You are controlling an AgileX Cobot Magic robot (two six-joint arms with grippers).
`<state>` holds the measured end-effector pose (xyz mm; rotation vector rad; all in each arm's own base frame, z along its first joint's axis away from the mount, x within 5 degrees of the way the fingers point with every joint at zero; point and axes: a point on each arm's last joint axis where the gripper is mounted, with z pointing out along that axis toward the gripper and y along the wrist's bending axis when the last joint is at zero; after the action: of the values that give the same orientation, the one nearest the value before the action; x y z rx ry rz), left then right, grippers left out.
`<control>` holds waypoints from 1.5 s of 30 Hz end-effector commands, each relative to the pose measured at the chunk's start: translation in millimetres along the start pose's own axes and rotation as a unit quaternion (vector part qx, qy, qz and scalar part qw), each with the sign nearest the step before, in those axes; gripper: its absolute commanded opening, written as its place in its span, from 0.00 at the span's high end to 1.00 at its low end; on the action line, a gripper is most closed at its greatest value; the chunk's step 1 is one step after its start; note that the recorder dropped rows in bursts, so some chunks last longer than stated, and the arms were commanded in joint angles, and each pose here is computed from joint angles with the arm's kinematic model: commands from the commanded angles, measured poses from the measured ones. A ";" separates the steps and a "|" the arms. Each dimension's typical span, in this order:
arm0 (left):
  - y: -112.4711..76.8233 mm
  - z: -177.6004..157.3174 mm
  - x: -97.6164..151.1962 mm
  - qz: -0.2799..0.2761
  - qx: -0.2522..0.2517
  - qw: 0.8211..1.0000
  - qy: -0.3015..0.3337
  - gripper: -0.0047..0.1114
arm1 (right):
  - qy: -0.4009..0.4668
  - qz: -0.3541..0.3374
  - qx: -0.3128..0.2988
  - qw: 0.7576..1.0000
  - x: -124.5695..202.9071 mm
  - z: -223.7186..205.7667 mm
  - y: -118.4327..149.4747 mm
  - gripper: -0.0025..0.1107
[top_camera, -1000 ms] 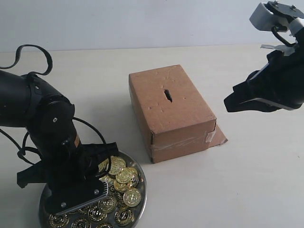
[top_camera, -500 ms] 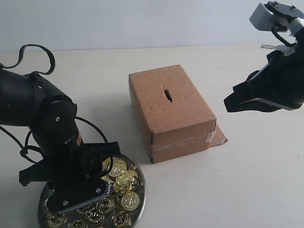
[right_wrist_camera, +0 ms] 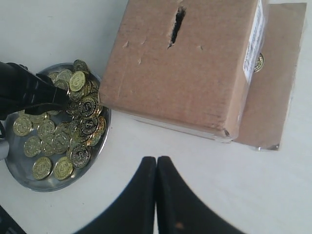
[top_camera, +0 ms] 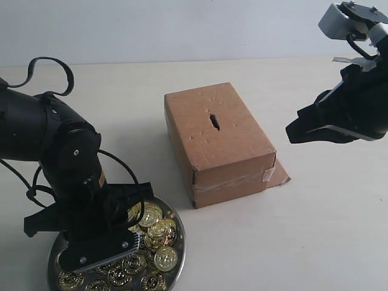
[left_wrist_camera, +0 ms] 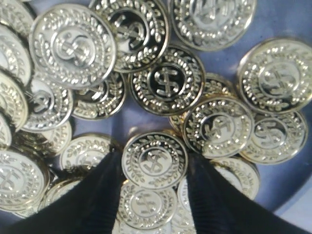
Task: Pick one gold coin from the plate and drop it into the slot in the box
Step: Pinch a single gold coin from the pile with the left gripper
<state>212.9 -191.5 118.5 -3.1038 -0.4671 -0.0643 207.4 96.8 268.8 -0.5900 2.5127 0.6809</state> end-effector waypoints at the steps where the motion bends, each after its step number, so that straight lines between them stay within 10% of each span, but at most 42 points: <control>1: 0.2 7.7 -3.0 0.000 0.006 1.000 -0.008 0.67 | -0.001 -0.003 -0.002 1.000 0.3 -0.3 1.1 0.98; 10: -0.7 7.7 -3.5 0.001 0.011 1.000 -0.010 0.51 | -0.001 -0.003 -0.002 1.000 0.3 -0.3 1.1 0.98; 45: 8.6 9.0 -18.7 0.027 0.007 1.000 -0.011 0.51 | -0.002 -0.002 -0.003 1.000 0.2 -0.3 1.2 0.98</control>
<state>202.3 -203.8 116.0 -3.1106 -0.3623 -0.0651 207.2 97.1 268.9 -0.5881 2.5132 0.6860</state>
